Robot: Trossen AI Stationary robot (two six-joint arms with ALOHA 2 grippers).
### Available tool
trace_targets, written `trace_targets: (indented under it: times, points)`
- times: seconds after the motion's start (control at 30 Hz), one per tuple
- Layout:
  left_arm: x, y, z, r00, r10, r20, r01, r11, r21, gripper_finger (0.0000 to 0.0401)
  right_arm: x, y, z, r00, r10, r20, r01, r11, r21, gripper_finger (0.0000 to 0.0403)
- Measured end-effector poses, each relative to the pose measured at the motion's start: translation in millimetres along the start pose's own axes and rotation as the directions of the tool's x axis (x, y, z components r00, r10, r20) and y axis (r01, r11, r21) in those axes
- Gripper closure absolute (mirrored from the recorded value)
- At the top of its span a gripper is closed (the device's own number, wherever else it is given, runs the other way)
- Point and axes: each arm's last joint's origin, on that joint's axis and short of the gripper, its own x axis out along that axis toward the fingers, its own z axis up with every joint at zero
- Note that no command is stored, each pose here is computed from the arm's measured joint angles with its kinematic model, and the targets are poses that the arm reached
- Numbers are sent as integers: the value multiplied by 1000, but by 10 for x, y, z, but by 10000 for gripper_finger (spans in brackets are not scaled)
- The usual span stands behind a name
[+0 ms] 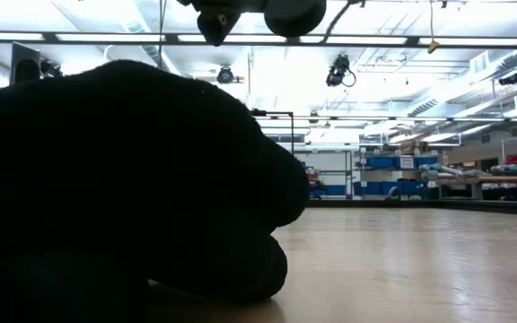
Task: Coil cords
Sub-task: Coil the black wire cable into the black spool
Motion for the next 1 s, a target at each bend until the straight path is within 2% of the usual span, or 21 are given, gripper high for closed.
trace_targets:
  times: [0.37, 0.5, 0.7, 1.0]
  points:
    - [122, -22, -34, 999, -54, -2, 54, 998, -14, 401, 308, -114, 136, 995, 13, -103, -31, 985, -167, 397]
    - [136, -52, -46, 998, -68, -10, 68, 997, -20, 401, 275, -163, 223, 986, -6, -169, -24, 984, -174, 397]
    - [137, -75, -6, 997, -76, 34, 76, 997, -9, 401, 270, -200, 324, 993, -10, -119, -13, 981, -192, 397]
    - [135, -90, 32, 994, -80, 74, 80, 997, 1, 401, 498, -276, 291, 996, -26, -86, 1, 960, -279, 397]
